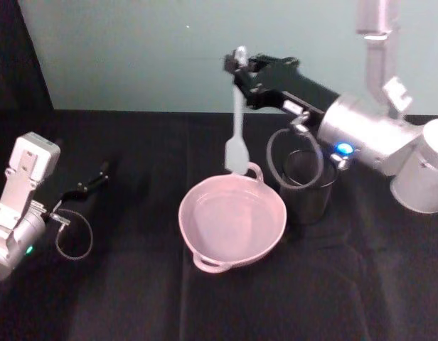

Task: Use the one hand to pick up the spoon and stir the clear water in the bowl.

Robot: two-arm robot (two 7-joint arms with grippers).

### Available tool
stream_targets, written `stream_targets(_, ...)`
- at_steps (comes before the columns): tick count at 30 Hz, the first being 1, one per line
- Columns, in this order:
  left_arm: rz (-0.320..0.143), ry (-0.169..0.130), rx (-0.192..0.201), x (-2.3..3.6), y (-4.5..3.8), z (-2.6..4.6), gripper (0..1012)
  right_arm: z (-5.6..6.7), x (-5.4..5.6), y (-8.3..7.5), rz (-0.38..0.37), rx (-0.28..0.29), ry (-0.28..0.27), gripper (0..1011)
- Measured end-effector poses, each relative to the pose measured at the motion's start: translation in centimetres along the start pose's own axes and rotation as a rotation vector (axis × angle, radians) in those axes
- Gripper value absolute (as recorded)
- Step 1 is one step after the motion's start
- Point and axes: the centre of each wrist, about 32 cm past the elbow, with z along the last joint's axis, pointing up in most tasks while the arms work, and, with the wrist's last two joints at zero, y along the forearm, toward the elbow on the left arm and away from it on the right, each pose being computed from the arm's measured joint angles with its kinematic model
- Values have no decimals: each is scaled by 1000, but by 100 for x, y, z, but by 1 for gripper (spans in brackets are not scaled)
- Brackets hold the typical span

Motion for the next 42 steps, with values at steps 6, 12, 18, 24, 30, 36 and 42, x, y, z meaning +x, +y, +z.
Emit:
stream_targets(6,0,0,0,0,0,0,1011,-186,-93,158,46,-1,7,116)
stream_targets(12,0,0,0,0,0,0,1011,-350,-183,136,56,-28,18,116)
stream_targets(18,0,0,0,0,0,0,1011,-476,-267,94,67,-59,29,116)
stream_targets(24,0,0,0,0,0,0,1011,-576,-316,60,73,-83,44,116)
stream_targets(30,0,0,0,0,0,0,1011,-627,-300,113,78,-93,49,117)
stream_targets(36,0,0,0,0,0,0,1011,-726,-196,272,75,-93,67,116)
stream_targets(42,0,0,0,0,0,0,1011,-793,-57,342,44,-88,79,117)
